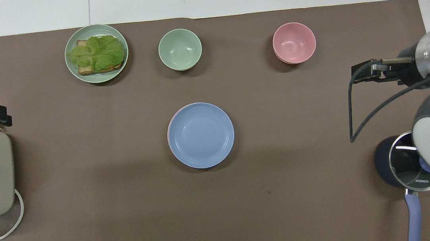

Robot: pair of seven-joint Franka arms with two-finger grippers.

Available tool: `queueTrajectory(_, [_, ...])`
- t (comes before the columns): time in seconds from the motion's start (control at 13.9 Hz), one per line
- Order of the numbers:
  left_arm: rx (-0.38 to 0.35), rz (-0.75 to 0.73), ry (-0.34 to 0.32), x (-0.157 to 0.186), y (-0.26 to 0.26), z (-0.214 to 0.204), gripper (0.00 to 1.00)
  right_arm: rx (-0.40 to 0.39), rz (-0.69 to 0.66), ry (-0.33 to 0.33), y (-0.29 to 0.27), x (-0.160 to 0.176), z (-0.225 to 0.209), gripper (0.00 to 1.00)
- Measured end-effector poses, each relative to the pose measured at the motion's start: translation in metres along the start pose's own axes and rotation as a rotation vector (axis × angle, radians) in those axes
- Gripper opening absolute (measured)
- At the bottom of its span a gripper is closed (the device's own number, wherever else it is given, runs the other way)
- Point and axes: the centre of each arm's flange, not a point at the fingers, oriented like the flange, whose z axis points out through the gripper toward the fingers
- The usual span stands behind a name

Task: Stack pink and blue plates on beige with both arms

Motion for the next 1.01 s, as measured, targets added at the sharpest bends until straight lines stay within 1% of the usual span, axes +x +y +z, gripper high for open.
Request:
queueTrajectory(0.29, [0.000,0.000,0.000,0.000,0.000,0.000,1.00,-0.009,0.086,-0.022,0.053,-0.001,-0.020,1.00])
queueTrajectory(0.36, [0.000,0.000,0.000,0.000,0.000,0.000,1.00,-0.009,0.084,-0.024,0.063,-0.002,-0.021,1.00])
queueTrajectory(0.65, [0.000,0.000,0.000,0.000,0.000,0.000,1.00,-0.013,-0.031,-0.069,0.067,-0.005,-0.001,1.00])
queueTrajectory(0.79, [0.000,0.000,0.000,0.000,0.000,0.000,1.00,-0.015,-0.045,-0.087,0.067,-0.006,0.008,1.00])
queueTrajectory(1.01, [0.000,0.000,0.000,0.000,0.000,0.000,1.00,-0.015,-0.056,-0.092,0.067,-0.006,0.010,1.00])
